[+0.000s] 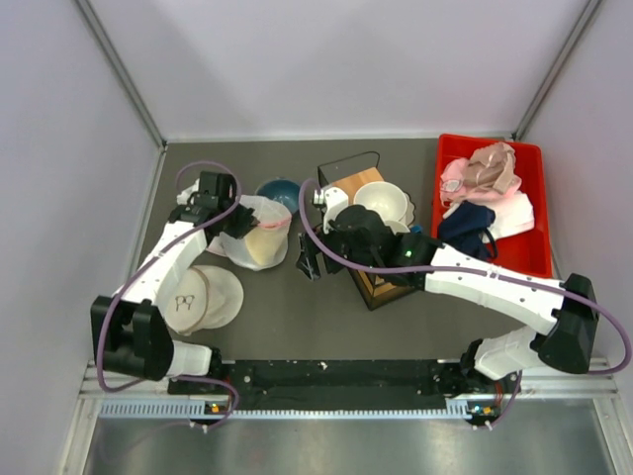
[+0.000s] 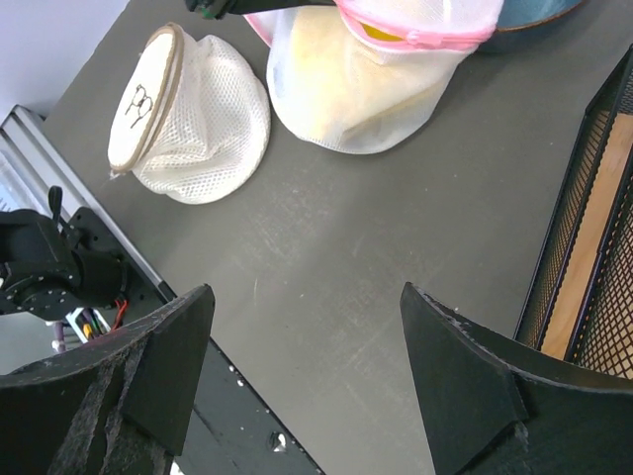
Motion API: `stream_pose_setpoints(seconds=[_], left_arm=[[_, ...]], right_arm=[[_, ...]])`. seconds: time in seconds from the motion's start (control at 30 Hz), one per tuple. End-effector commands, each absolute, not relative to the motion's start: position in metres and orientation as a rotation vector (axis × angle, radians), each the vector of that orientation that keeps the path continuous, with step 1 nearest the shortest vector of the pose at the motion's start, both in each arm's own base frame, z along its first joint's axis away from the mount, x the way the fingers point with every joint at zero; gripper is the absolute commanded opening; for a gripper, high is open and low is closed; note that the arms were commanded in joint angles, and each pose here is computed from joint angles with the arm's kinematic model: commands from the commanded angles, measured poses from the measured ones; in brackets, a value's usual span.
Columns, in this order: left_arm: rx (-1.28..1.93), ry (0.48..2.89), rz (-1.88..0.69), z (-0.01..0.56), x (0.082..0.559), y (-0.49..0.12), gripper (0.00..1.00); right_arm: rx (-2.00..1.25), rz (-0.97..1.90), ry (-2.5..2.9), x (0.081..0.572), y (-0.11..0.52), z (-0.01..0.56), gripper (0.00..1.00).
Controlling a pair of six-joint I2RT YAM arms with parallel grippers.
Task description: Unzip the laundry bag and remove the bra
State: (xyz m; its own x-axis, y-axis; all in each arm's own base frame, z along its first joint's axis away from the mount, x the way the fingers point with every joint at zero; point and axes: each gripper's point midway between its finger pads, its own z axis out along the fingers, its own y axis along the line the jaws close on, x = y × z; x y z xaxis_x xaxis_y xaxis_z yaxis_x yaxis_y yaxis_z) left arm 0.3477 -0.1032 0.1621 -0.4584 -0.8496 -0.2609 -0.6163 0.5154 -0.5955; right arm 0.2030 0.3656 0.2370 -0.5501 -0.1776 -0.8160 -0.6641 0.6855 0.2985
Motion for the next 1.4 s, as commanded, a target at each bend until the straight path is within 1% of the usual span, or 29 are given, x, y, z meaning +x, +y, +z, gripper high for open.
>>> stream_pose_setpoints(seconds=[0.0, 0.03, 0.07, 0.1, 0.13, 0.2, 0.23, 0.27, 0.3, 0.37, 0.43, 0.57, 0.6, 0.63, 0.7, 1.0, 1.1, 1.3, 1.33, 1.37], left_arm=[[-1.053, 2.270, -0.602, 0.168, 0.365, -0.111, 0.00], [-0.997, 2.308, -0.646, 0.169, 0.361, -0.118, 0.00], [-0.934, 2.324, -0.672, 0.173, 0.359, -0.120, 0.00], [-0.797, 2.351, -0.664, 0.175, 0.356, -0.121, 0.00], [-0.696, 2.379, -0.726, 0.180, 0.349, -0.129, 0.00], [-0.451, 2.390, -0.724, 0.190, 0.338, -0.130, 0.00], [-0.378, 2.392, -0.724, 0.194, 0.333, -0.129, 0.00], [-0.272, 2.364, -0.790, 0.206, 0.327, -0.135, 0.00], [-0.161, 2.349, -0.790, 0.209, 0.322, -0.134, 0.00], [-0.049, 2.297, -0.854, 0.224, 0.316, -0.137, 0.00], [0.064, 2.258, -0.853, 0.233, 0.314, -0.135, 0.00], [0.130, 2.244, -0.821, 0.241, 0.312, -0.131, 0.00], [0.151, 2.240, -0.843, 0.243, 0.309, -0.133, 0.00], [0.148, 2.244, -0.848, 0.243, 0.309, -0.134, 0.00], [0.143, 2.250, -0.868, 0.242, 0.308, -0.136, 0.00], [0.142, 2.256, -0.936, 0.244, 0.304, -0.140, 0.00], [0.141, 2.253, -0.948, 0.246, 0.305, -0.141, 0.00], [0.142, 2.256, -0.971, 0.245, 0.303, -0.142, 0.00], [0.142, 2.255, -0.973, 0.246, 0.302, -0.142, 0.00], [0.140, 2.255, -0.975, 0.245, 0.302, -0.142, 0.00]], right_arm=[[-0.614, 0.794, 2.060, 0.205, 0.363, 0.252, 0.80], [-0.620, 0.794, 2.059, 0.205, 0.363, 0.252, 0.84], [-0.638, 0.801, 2.058, 0.204, 0.365, 0.254, 0.94], [-0.645, 0.798, 2.062, 0.204, 0.366, 0.253, 0.97], [-0.659, 0.789, 2.070, 0.204, 0.366, 0.251, 0.99], [-0.676, 0.795, 2.076, 0.204, 0.371, 0.249, 0.99], [-0.687, 0.804, 2.077, 0.203, 0.373, 0.248, 0.99], [-0.704, 0.828, 2.078, 0.200, 0.377, 0.250, 0.99], [-0.720, 0.827, 2.102, 0.200, 0.383, 0.240, 0.99], [-0.760, 0.884, 2.108, 0.195, 0.395, 0.241, 0.99], [-0.770, 0.899, 2.142, 0.195, 0.404, 0.231, 0.99], [-0.721, 0.942, 2.154, 0.199, 0.418, 0.230, 0.97], [-0.707, 0.949, 2.152, 0.201, 0.421, 0.229, 0.95], [-0.691, 0.957, 2.160, 0.203, 0.425, 0.225, 0.90], [-0.655, 0.973, 2.135, 0.209, 0.432, 0.227, 0.87], [-0.437, 0.936, 2.100, 0.247, 0.455, 0.213, 0.86], [-0.402, 0.917, 2.079, 0.257, 0.458, 0.214, 0.83], [-0.391, 0.877, 2.054, 0.266, 0.459, 0.210, 0.76], [-0.391, 0.885, 2.047, 0.266, 0.460, 0.211, 0.72], [-0.394, 0.889, 2.045, 0.266, 0.460, 0.211, 0.71]])
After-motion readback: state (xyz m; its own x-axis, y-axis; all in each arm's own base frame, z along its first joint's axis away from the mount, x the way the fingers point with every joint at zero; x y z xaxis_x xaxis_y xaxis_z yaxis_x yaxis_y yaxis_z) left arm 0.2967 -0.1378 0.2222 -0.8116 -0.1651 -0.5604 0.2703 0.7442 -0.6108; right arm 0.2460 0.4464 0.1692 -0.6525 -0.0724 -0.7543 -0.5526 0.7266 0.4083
